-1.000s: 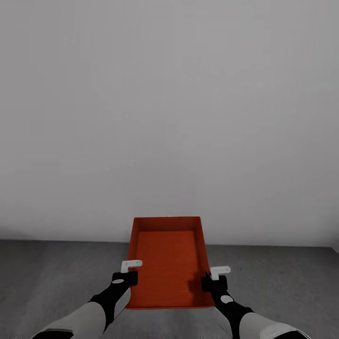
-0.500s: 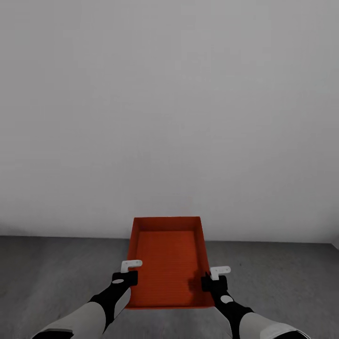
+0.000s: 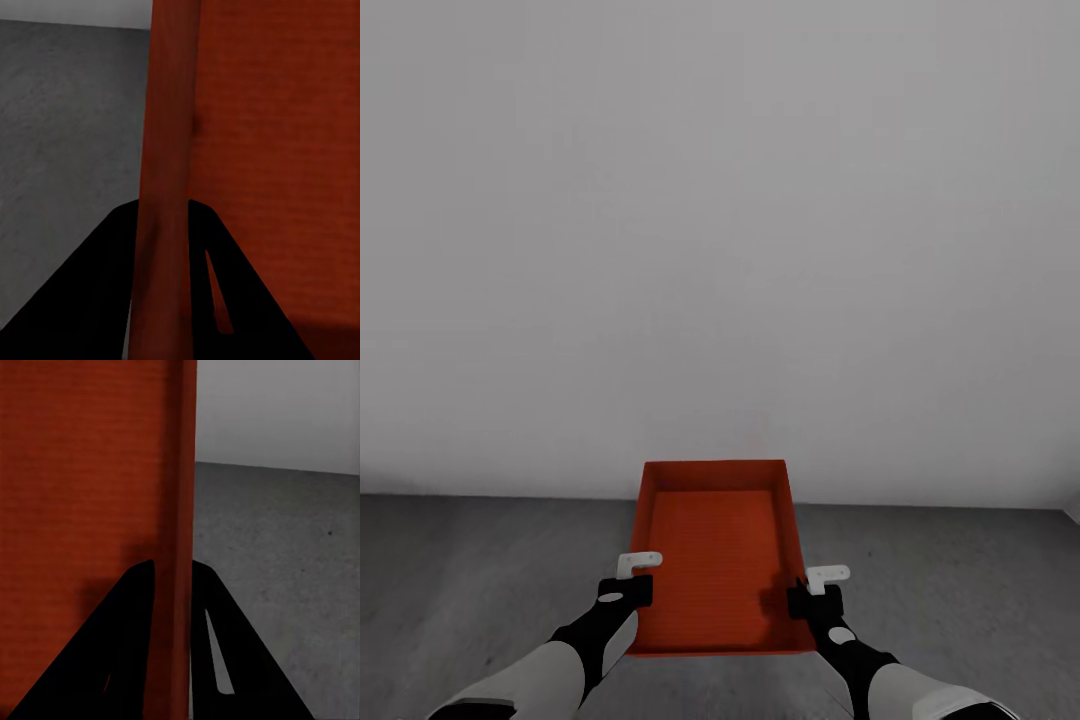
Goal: Move the two storage containers from the living room to the garage. In the garage, place one container on the floor and stack the other container on top of it (either order is fine).
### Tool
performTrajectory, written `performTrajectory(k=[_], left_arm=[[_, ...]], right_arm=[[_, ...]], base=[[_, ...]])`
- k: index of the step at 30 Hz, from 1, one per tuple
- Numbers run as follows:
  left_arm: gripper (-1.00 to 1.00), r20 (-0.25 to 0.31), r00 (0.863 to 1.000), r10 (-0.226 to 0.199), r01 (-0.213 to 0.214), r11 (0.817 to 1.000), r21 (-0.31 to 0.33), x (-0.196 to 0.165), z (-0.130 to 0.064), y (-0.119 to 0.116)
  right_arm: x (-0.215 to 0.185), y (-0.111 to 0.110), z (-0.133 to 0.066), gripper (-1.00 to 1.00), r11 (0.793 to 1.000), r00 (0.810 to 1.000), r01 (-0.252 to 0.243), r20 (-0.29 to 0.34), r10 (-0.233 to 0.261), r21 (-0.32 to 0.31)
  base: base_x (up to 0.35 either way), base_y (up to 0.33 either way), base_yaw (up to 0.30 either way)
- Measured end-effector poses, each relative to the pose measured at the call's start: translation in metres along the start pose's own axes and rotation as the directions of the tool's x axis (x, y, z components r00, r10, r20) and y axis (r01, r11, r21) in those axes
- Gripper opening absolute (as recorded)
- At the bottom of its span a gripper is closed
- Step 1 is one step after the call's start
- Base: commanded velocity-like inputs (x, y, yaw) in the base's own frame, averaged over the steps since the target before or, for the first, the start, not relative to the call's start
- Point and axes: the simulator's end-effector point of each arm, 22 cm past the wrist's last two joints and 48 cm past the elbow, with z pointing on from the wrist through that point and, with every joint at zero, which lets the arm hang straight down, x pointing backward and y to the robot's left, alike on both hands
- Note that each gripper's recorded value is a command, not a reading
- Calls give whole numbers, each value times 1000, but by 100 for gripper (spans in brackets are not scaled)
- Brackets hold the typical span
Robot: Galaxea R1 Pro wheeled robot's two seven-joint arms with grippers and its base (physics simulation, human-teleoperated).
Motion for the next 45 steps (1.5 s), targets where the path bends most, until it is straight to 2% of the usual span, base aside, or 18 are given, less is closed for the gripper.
performTrajectory(k=[45], left_arm=[[-100, -72, 997, 6, -7, 1000, -3, 38, 16, -1]], right_arm=[[40, 2, 9, -100, 1000, 997, 1, -72, -1, -5]], base=[[0, 0, 0]])
